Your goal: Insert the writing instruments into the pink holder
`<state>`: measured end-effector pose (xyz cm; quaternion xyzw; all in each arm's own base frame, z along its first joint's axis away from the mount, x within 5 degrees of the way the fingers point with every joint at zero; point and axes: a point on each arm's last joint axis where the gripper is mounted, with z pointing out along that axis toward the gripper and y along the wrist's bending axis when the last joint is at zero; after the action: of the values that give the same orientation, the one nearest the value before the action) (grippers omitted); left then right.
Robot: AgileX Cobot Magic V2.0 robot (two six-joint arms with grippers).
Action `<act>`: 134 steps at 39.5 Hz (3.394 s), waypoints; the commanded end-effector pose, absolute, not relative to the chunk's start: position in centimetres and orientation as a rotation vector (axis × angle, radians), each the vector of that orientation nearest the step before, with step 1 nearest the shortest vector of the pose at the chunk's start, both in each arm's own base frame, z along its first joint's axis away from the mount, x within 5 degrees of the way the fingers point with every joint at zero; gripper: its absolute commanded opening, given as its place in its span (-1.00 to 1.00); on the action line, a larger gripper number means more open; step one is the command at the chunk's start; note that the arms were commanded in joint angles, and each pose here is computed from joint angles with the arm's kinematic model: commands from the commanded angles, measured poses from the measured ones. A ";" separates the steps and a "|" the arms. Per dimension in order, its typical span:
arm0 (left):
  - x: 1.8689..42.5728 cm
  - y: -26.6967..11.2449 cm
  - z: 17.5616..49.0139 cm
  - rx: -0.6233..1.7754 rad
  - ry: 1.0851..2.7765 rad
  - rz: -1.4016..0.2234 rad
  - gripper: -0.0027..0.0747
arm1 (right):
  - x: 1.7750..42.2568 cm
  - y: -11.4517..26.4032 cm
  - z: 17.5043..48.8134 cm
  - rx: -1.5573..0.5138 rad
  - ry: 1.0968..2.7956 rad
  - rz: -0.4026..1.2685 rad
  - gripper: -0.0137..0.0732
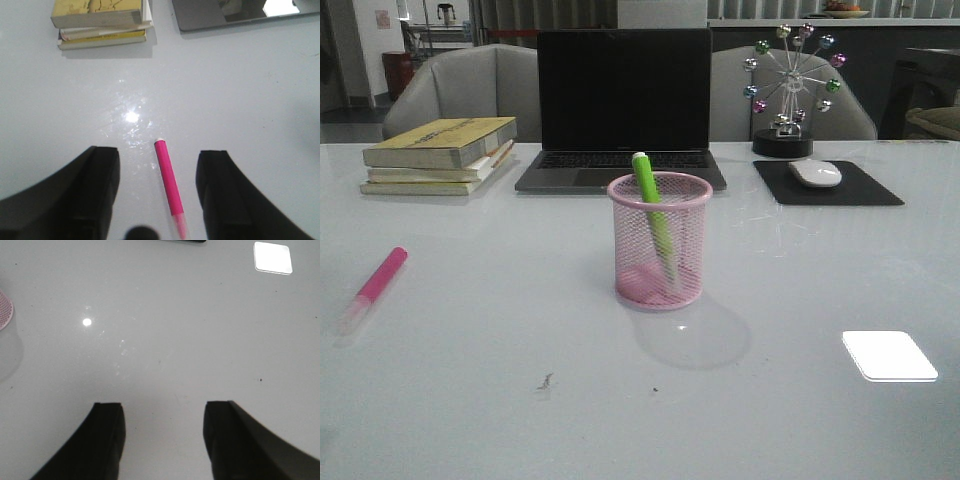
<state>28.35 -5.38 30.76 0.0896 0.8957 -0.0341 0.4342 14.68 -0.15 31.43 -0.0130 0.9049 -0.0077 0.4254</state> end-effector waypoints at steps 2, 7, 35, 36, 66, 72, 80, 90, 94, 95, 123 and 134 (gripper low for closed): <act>30.7 -6.2 32.7 0.182 2.212 -0.140 0.15 | 15.0 -0.2 32.8 -0.040 2.167 -0.036 0.40; 32.8 -6.9 32.1 0.161 2.297 -0.174 0.15 | 15.0 -0.2 32.8 -0.040 2.167 -0.036 0.40; 39.4 -8.2 22.9 0.185 2.623 -0.139 0.14 | 15.0 -0.2 32.8 -0.040 2.167 -0.036 0.40; 39.5 -8.3 22.7 0.185 2.627 -0.138 0.14 | 15.0 -0.2 32.8 -0.040 2.167 -0.036 0.40; 40.6 -8.5 18.3 0.187 2.710 -0.126 0.14 | 15.0 -0.2 32.8 -0.040 2.167 -0.036 0.40; 40.6 -8.5 18.3 0.187 2.708 -0.126 0.04 | 15.0 -0.2 32.8 -0.040 2.167 -0.036 0.40; 40.6 -8.5 18.3 0.187 2.706 -0.126 -0.63 | 15.0 -0.2 32.8 -0.040 2.167 -0.036 0.40; 40.9 -8.6 19.2 0.191 2.676 -0.130 -0.67 | 15.0 -0.2 32.8 -0.040 2.167 -0.036 0.40; 41.1 -8.7 21.0 0.193 2.604 -0.138 -0.67 | 15.0 -0.2 32.8 -0.040 2.167 -0.036 0.40; 41.1 -8.9 21.8 0.196 2.573 -0.143 -0.67 | 15.0 -0.2 32.8 -0.040 2.167 -0.036 0.40; 35.4 -20.0 36.0 0.308 1.740 -0.491 -0.67 | 15.0 -0.2 32.8 -0.040 2.167 -0.036 0.40; 33.1 -23.9 33.9 0.283 1.497 -0.607 -0.67 | 15.0 -0.2 32.8 -0.040 2.167 -0.036 0.40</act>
<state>34.21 -23.46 30.97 0.1505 0.7472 -0.2359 0.6029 14.68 -0.15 31.43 -0.0130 0.9049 -0.0077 0.4254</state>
